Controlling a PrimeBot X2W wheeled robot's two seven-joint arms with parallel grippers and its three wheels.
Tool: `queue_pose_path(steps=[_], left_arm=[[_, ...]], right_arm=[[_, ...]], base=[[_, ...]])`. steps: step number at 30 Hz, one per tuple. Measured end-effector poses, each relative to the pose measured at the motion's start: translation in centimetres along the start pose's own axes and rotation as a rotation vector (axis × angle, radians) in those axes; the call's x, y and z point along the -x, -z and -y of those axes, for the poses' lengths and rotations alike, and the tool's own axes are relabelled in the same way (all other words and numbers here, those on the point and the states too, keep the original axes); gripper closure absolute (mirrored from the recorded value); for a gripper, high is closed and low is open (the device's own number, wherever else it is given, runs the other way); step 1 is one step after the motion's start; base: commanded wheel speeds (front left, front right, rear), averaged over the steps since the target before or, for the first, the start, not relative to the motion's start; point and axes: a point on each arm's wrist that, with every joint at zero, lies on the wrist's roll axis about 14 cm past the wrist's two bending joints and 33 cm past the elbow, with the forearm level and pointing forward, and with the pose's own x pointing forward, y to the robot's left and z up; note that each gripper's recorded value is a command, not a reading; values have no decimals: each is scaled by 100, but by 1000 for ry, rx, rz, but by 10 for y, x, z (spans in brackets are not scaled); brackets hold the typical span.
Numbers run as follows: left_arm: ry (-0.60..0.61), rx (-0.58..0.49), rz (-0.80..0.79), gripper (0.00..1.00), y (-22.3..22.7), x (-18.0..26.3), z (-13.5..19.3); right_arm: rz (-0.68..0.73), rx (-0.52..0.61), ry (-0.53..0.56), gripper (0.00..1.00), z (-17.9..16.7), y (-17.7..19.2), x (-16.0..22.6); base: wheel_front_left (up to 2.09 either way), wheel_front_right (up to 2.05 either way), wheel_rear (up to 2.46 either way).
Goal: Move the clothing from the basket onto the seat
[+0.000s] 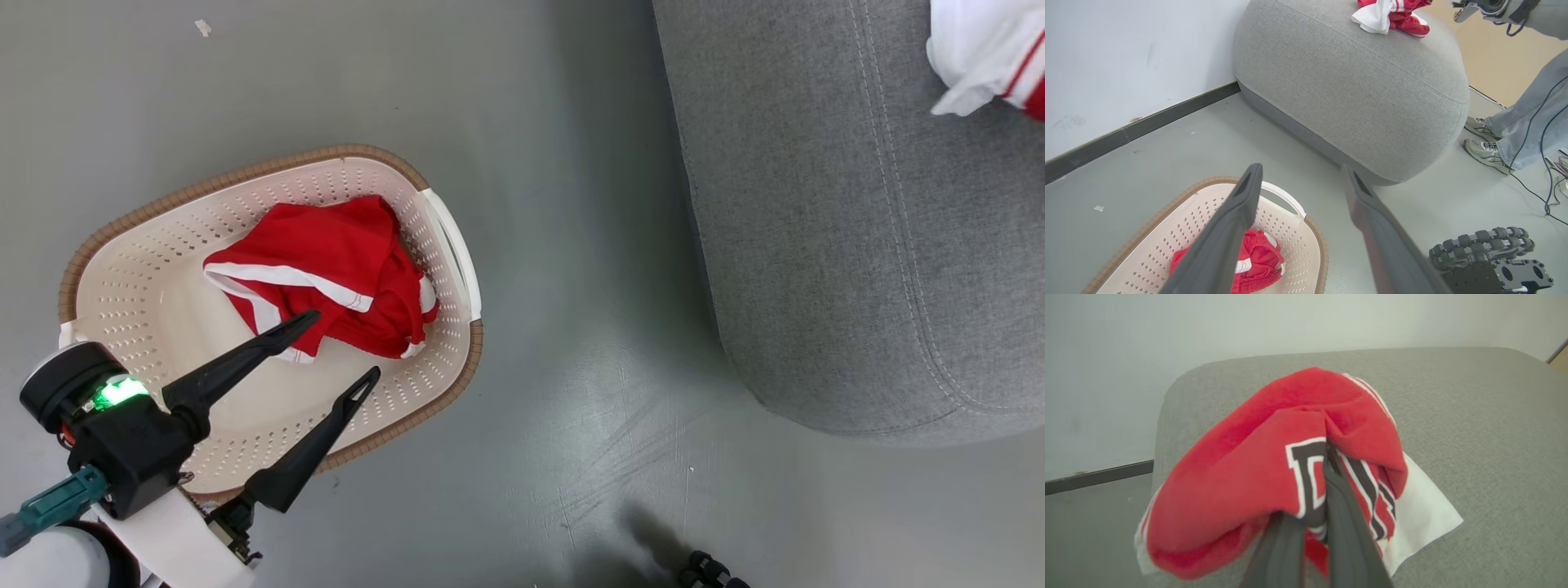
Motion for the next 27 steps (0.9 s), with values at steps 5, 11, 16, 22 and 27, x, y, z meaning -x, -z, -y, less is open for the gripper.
queue_pose_path(steps=[5,11,16,22,27], left_arm=[[-9,1,1,0,0,2,0],[-19,11,6,0,-2,3,2],[-25,6,25,0,-7,2,4],[-8,-4,59,0,-19,0,13],[7,-5,80,0,-26,-2,23]], right_arm=[[-101,-25,0,63,-1,26,11],[-118,-37,-26,0,-6,23,12],[-151,-34,-70,0,-14,21,13],[-208,-40,-77,0,-6,19,17],[-209,-35,-60,0,13,8,20]], base=[[0,0,0],[0,0,0],[0,0,0],[0,0,0],[0,0,0]])
